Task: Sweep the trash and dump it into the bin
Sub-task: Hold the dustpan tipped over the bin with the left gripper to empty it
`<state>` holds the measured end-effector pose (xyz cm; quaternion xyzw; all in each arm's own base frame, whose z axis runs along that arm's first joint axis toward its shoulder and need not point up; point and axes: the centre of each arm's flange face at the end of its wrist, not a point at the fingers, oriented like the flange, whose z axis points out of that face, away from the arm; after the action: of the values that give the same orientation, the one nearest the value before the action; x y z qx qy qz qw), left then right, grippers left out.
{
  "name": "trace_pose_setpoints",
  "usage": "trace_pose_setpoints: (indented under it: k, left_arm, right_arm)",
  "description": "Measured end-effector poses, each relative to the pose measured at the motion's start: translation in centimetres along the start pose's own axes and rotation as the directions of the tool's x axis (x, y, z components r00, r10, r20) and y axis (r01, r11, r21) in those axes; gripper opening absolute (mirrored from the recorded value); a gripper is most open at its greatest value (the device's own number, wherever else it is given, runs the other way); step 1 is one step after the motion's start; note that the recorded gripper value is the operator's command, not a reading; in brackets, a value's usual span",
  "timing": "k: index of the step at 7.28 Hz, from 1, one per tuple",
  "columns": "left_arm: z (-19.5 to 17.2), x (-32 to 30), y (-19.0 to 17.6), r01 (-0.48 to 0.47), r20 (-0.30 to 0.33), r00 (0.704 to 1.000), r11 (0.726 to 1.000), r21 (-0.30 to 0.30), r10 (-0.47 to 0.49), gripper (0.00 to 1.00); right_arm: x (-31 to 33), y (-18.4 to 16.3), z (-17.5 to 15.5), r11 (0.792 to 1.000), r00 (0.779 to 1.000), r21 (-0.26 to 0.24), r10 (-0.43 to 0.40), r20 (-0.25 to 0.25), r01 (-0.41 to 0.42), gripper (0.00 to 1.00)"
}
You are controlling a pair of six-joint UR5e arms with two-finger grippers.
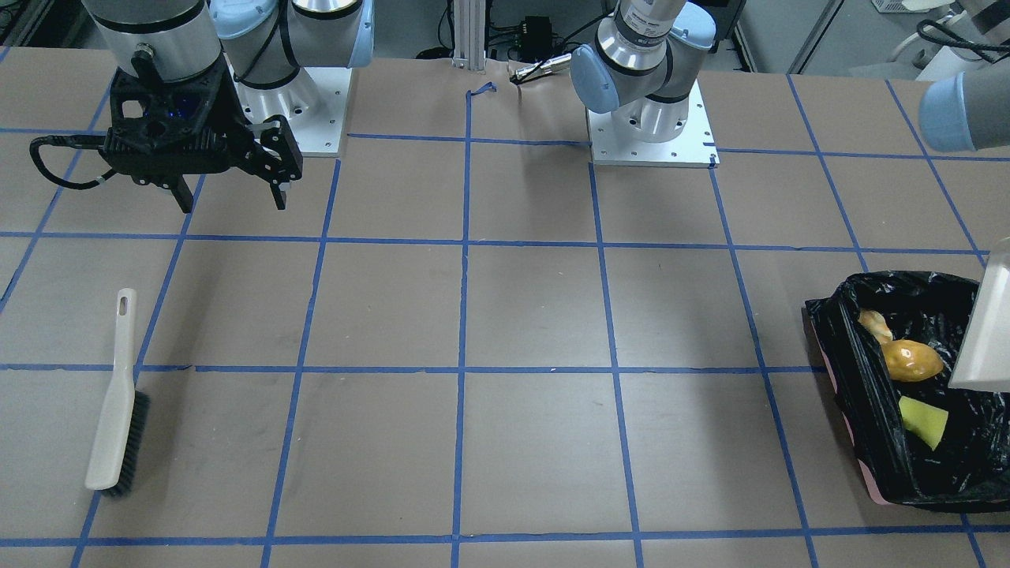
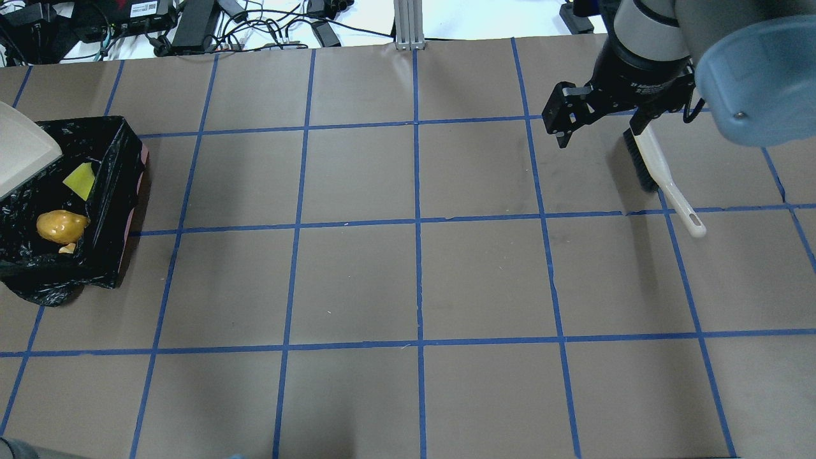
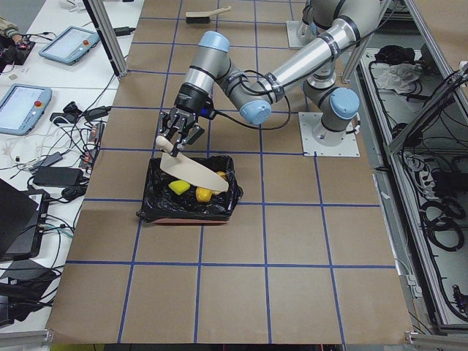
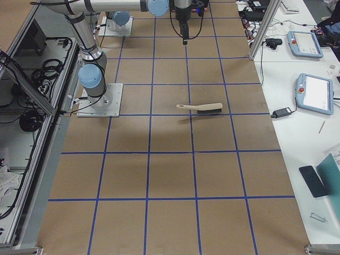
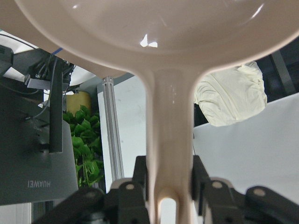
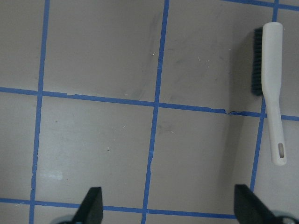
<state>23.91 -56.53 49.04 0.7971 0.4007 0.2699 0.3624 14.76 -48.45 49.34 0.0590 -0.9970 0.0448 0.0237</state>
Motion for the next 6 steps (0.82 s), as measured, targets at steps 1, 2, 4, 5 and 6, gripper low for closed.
trace_pose_setpoints:
  k: [1, 2, 4, 5, 6]
  left_arm:
    - [0.0, -0.4, 1.1, 0.007, 0.029, 1.0, 0.996, 0.088, -0.01, 0.0]
    - [0.0, -0.7, 2.0, 0.029, 0.063, 0.997, 0.982, 0.186, -0.041, 0.0]
    - [0.1, -2.0, 1.6, 0.102, 0.118, 0.981, 0.923, 0.371, -0.156, 0.0]
    - [0.1, -3.2, 0.4, 0.159, 0.102, 0.968, 0.876, 0.455, -0.229, 0.0]
    - [-0.5, -4.7, -1.1, 0.233, 0.056, 0.948, 0.804, 0.546, -0.313, 0.0]
  right_arm:
    - [-0.2, 0.0, 0.1, 1.0, 1.0, 0.0, -0.003, 0.027, 0.003, 1.0]
    - [-0.4, 0.0, 0.3, 1.0, 0.998, -0.001, -0.005, 0.058, 0.005, 1.0]
    - [-0.4, 0.1, 0.8, 1.0, 0.997, -0.013, -0.001, 0.081, 0.003, 1.0]
    - [-0.3, 0.1, 1.0, 1.0, 0.997, -0.017, 0.003, 0.083, -0.002, 1.0]
    - [-0.1, 0.1, 1.1, 1.0, 0.996, -0.019, 0.009, 0.084, -0.007, 1.0]
